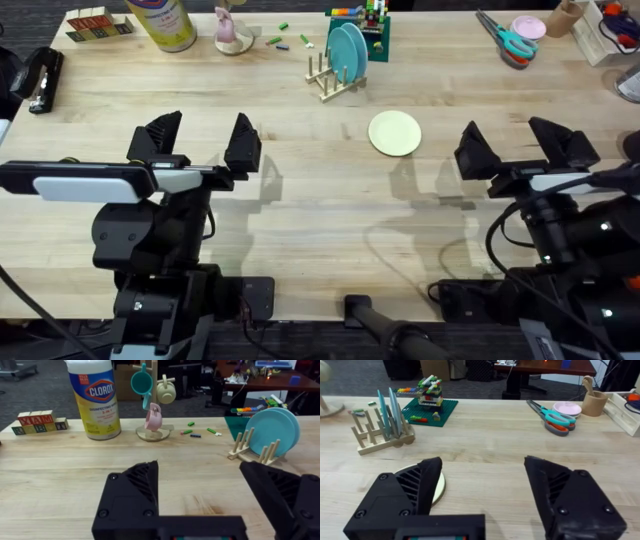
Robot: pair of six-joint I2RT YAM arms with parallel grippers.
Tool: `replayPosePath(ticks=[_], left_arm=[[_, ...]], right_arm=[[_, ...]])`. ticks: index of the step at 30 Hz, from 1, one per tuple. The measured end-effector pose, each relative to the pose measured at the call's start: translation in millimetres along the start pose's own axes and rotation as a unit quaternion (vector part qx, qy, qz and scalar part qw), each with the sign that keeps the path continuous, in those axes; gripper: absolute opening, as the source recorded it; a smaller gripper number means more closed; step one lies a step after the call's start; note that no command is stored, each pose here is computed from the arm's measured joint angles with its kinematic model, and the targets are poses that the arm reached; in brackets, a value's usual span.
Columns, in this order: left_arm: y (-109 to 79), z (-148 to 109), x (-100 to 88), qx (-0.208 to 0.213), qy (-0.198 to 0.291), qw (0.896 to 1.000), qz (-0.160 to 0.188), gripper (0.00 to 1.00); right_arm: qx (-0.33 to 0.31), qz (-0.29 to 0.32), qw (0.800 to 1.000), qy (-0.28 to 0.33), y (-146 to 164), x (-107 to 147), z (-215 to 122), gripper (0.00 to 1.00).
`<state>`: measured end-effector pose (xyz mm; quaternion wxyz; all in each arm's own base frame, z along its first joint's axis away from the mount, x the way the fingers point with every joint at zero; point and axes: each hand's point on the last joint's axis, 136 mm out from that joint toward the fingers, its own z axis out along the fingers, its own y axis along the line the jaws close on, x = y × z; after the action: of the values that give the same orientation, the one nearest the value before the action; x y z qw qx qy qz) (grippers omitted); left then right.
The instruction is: Pick up the plates from the table one by one and place each into a slot on the dish rack.
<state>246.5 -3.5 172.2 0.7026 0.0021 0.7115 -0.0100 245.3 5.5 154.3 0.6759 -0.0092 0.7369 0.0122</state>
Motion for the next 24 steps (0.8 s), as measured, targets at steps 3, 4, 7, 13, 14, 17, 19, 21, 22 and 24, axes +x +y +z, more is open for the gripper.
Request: replayPosePath(ticks=[3,4,7,13,14,17,19,21,22,24], left_arm=[[0.0,0,0.0,0.000,0.000,1.000,0.000,0.994],[0.0,0,0.0,0.000,0.000,1.000,0.000,0.994],[0.0,0,0.0,0.000,0.000,1.000,0.000,0.993],[0.0,0,-2.1,0.000,-0.004,1.000,0.000,0.993],[0.0,0,-3.1,0.000,-0.006,1.000,0.000,0.993],[0.0,0,-4.9,0.000,-0.010,1.000,0.000,0.993],[-0.1,0,-5.6,0.000,-0.011,1.000,-0.002,0.993],[0.0,0,-5.6,0.000,-0.011,1.000,-0.002,0.993],[0.0,0,-4.9,0.000,-0.008,1.000,-0.002,0.993],[0.1,-1,-2.7,0.000,0.004,1.000,-0.002,0.993]], right_arm=[[0.000,0.000,1.000,0.000,0,0,0,0.997],[0.000,0.000,1.000,0.001,0,0,0,0.997],[0.000,0.000,1.000,0.002,0,1,0,0.997],[0.002,0.000,1.000,0.001,-1,0,0,0.997],[0.002,0.000,1.000,-0.001,-1,0,0,0.998],[0.003,0.000,1.000,-0.011,-1,-5,0,0.998],[0.004,-0.001,1.000,-0.024,-1,-12,0,0.998],[0.004,-0.001,1.000,-0.026,-1,-13,0,0.998],[0.004,-0.001,1.000,-0.026,-1,-13,0,0.998],[0.004,-0.001,1.000,-0.028,-1,-15,-1,0.997]])
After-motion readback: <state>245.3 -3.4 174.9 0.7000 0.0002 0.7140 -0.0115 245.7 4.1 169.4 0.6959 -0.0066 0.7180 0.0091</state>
